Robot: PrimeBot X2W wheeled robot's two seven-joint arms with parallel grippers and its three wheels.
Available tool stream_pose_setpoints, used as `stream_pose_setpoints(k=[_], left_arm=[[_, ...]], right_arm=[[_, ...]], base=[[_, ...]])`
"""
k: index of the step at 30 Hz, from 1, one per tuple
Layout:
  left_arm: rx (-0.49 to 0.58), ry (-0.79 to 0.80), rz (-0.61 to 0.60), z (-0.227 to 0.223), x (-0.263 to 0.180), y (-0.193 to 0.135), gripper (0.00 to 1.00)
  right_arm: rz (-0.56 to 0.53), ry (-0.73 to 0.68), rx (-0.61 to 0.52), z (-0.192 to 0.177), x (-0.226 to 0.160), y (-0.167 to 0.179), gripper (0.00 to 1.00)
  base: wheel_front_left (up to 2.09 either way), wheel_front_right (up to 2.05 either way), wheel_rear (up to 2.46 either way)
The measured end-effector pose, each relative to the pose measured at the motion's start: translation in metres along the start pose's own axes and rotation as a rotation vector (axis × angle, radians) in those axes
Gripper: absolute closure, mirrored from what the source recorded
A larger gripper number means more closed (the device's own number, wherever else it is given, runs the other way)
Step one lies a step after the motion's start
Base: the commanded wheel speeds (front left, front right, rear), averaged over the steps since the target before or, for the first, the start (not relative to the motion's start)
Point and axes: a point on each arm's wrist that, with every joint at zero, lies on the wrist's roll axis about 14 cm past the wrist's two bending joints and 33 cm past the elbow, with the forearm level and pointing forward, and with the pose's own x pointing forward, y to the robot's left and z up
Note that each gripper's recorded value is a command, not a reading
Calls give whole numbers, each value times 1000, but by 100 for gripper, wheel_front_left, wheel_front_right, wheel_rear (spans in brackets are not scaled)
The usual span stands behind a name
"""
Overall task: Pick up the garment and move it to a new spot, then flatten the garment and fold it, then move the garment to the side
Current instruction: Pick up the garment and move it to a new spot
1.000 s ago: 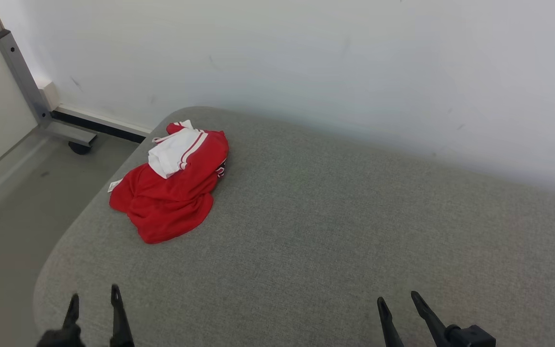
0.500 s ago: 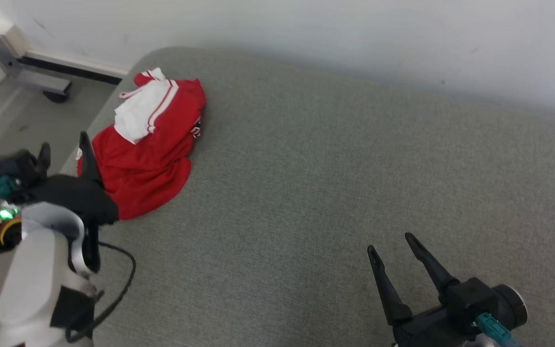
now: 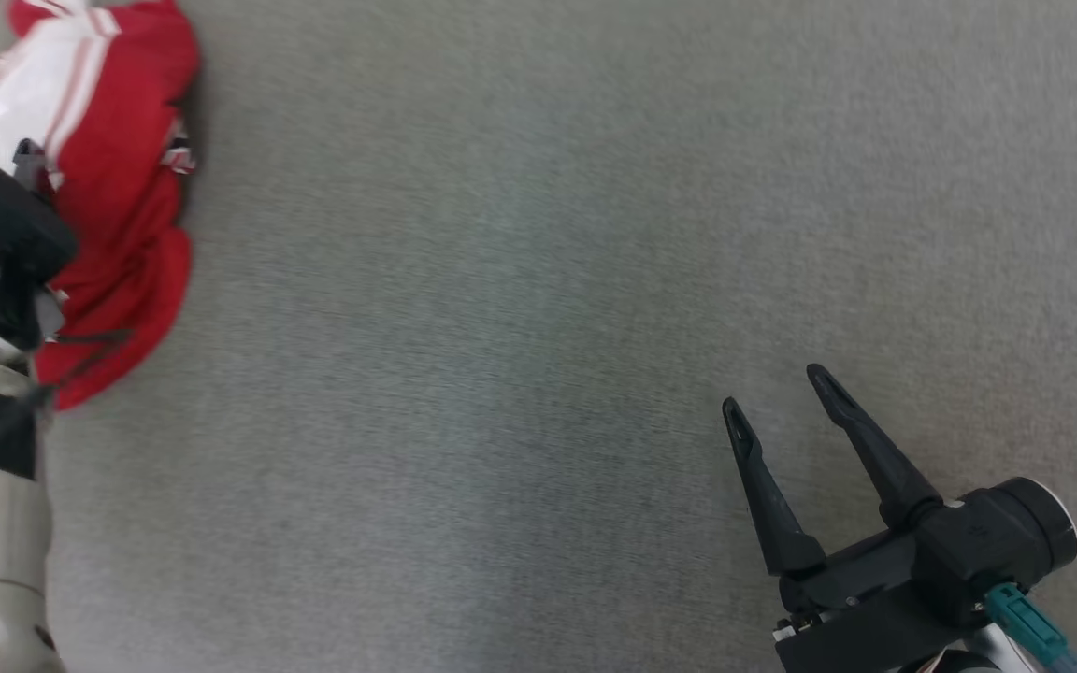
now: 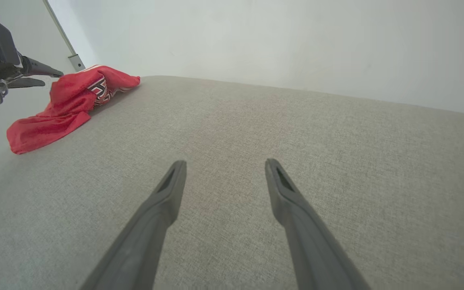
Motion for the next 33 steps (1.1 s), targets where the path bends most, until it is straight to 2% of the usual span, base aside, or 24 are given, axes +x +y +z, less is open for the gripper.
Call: stream_pose_setpoints(k=[1, 3, 6, 10, 11, 12, 13, 22, 33], left_arm=[[0, 0, 0, 0, 0, 0, 0], [-33, 125, 23, -27, 20, -6, 0], [-45, 201, 22, -46, 30, -13, 0], [-19, 304, 30, -68, 45, -21, 0], [-2, 319, 30, -71, 48, -22, 11], [13, 319, 32, -70, 51, -23, 72], [43, 320, 33, -72, 56, -26, 100], [112, 335, 9, -56, 39, -32, 100], [272, 164, -95, 36, -25, -56, 100]], right_arm=[[0, 0, 0, 0, 0, 0, 0], [-41, 25, 17, -11, -2, -13, 0], [-68, 39, 24, -17, -5, -21, 0], [-112, 57, 39, -28, -8, -32, 0], [-120, 61, 45, -30, -9, -34, 0], [-127, 65, 50, -33, -10, -36, 0], [-132, 68, 60, -36, -11, -37, 0], [-114, 21, 100, -27, -12, -22, 0], [-109, -74, 133, 2, -43, 3, 0]], base=[[0, 0, 0], [0, 0, 0], [0, 0, 0], [0, 0, 0], [0, 0, 0], [0, 0, 0], [0, 0, 0], [0, 0, 0], [0, 0, 0]])
